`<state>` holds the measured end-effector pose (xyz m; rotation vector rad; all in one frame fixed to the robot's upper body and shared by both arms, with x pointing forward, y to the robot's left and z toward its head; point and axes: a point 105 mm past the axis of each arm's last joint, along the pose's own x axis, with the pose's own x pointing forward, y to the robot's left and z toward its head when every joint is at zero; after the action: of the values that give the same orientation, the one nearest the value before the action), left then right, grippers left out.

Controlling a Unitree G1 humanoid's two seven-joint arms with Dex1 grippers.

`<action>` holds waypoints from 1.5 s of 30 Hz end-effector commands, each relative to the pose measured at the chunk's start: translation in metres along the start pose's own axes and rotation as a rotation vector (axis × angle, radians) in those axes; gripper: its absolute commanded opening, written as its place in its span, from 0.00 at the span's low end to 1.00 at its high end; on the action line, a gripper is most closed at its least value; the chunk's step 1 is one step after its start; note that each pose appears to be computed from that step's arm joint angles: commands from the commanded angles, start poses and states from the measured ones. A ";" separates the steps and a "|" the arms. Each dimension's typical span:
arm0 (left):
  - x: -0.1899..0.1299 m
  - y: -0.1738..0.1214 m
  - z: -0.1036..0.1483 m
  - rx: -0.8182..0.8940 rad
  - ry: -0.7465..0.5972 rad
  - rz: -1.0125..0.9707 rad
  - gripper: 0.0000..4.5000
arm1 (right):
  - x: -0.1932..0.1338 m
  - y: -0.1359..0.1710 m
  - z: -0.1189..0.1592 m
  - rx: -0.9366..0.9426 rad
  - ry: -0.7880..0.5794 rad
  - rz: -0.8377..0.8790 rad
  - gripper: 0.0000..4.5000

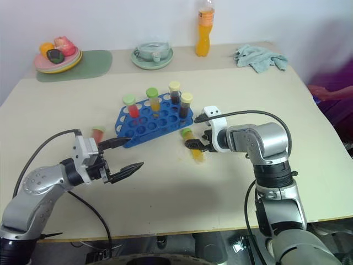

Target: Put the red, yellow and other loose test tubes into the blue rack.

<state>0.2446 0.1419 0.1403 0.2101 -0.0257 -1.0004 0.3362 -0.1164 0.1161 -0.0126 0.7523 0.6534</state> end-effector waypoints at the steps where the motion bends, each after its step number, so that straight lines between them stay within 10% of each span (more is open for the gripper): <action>1: 0.000 -0.002 0.010 0.024 -0.026 0.003 1.00 | 0.003 -0.010 0.000 -0.014 0.002 -0.049 0.99; 9: -0.003 0.003 0.017 0.037 -0.019 0.029 1.00 | 0.010 -0.004 -0.008 -0.076 0.038 -0.030 0.99; 18: -0.003 0.008 0.023 0.044 -0.010 0.042 1.00 | 0.018 -0.001 -0.002 -0.186 -0.013 -0.067 0.18; 25: -0.004 0.013 0.022 0.044 -0.003 0.040 1.00 | 0.002 0.014 0.017 -0.314 -0.178 0.021 0.18; 34: -0.014 0.029 0.015 -0.056 -0.092 0.151 1.00 | -0.064 0.083 0.073 -0.348 -0.881 0.560 0.18; 45: -0.053 0.057 -0.009 -0.072 -0.134 0.362 1.00 | -0.011 0.107 0.102 -0.307 -1.227 0.490 0.18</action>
<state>0.2649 0.2117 0.1359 0.0393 -0.0914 -0.6776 0.3349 -0.0116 0.2085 0.2960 -0.4634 1.0862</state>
